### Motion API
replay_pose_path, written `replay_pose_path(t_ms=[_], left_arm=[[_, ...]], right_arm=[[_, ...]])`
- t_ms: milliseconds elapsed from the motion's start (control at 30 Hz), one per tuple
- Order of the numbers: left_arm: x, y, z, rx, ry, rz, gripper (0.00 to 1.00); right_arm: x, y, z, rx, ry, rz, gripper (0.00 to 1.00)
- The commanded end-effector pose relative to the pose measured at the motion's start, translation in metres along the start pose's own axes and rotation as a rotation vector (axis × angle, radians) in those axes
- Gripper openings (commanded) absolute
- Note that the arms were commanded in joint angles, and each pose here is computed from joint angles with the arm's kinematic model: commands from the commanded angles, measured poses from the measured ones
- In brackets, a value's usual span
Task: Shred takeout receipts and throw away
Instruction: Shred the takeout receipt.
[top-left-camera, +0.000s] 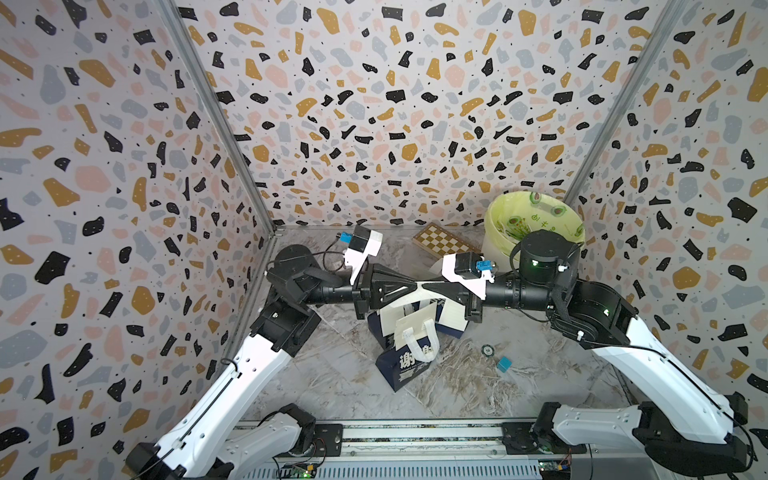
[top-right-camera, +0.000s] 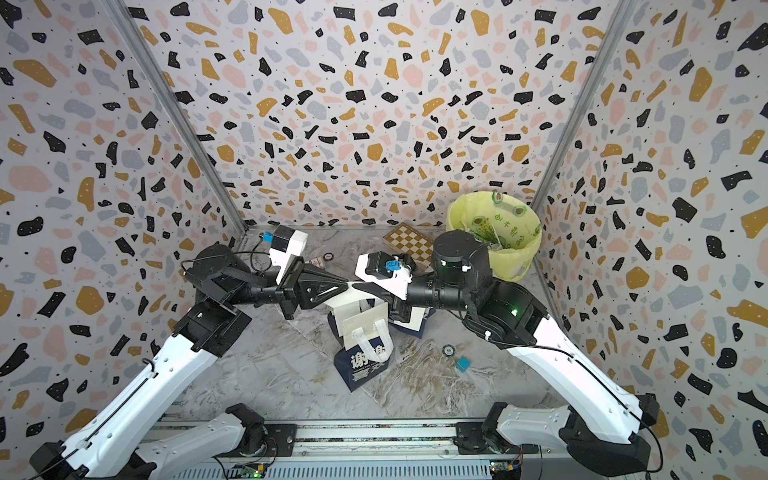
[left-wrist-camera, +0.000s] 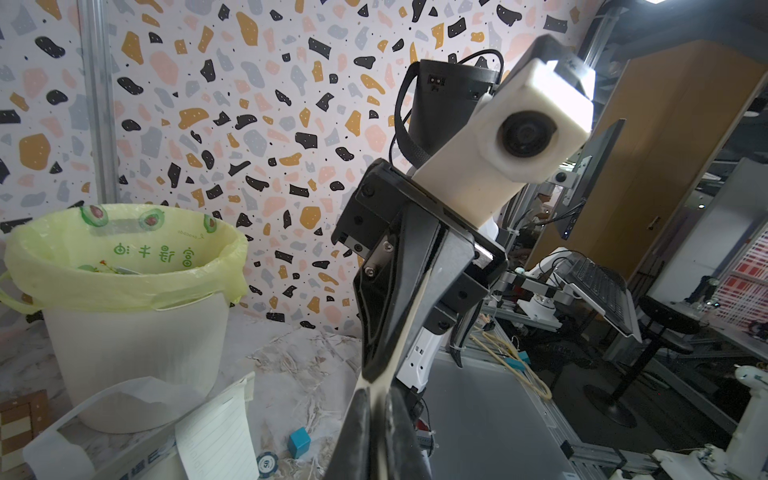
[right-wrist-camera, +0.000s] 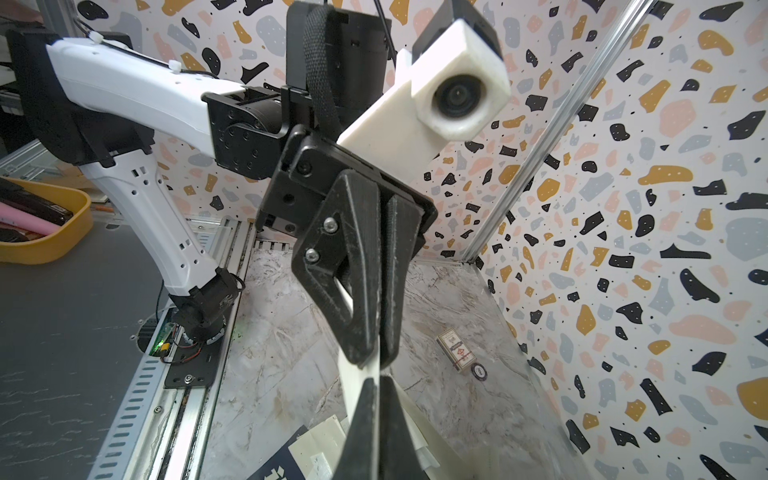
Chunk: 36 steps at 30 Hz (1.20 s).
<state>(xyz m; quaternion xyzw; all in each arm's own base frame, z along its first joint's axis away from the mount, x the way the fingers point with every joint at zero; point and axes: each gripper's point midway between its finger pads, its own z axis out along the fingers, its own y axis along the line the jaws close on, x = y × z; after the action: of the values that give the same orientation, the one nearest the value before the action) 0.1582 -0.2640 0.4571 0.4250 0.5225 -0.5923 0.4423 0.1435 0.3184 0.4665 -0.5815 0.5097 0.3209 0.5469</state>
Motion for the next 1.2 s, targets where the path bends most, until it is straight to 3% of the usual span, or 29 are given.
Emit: replay_pose_path(t_ms=[0,233,633,800,900,967,1067,1167], left_arm=[[-0.009,-0.009,-0.002,0.02,-0.033,0.052,0.0],[-0.01,0.001,-0.002,-0.034,-0.045,0.013,0.0],[0.009,0.024,-0.004,-0.157,-0.011,-0.204,0.0],[0.016,0.045,-0.008,-0.269,-0.011,-0.223,0.0],[0.022,0.069,-0.017,-0.419,-0.005,-0.195,0.0],[0.027,0.091,-0.029,-0.561,0.0,-0.169,0.0],[0.02,0.104,-0.044,-0.684,-0.043,-0.096,0.0],[-0.006,0.096,-0.048,-0.665,-0.19,-0.01,0.0]], right_arm=[[-0.007,0.003,-0.007,0.007,-0.027,0.002,0.0],[-0.009,0.009,-0.008,0.026,-0.018,-0.075,0.0],[-0.006,0.062,0.013,0.114,0.124,-0.793,0.0],[-0.01,0.078,0.012,0.071,0.104,-0.898,0.0],[-0.021,0.092,0.01,0.023,0.043,-0.854,0.0],[-0.04,0.097,0.007,0.005,-0.039,-0.747,0.0],[-0.072,0.092,-0.001,0.027,-0.191,-0.524,0.0],[-0.076,0.047,-0.011,0.138,-0.291,-0.199,0.0]])
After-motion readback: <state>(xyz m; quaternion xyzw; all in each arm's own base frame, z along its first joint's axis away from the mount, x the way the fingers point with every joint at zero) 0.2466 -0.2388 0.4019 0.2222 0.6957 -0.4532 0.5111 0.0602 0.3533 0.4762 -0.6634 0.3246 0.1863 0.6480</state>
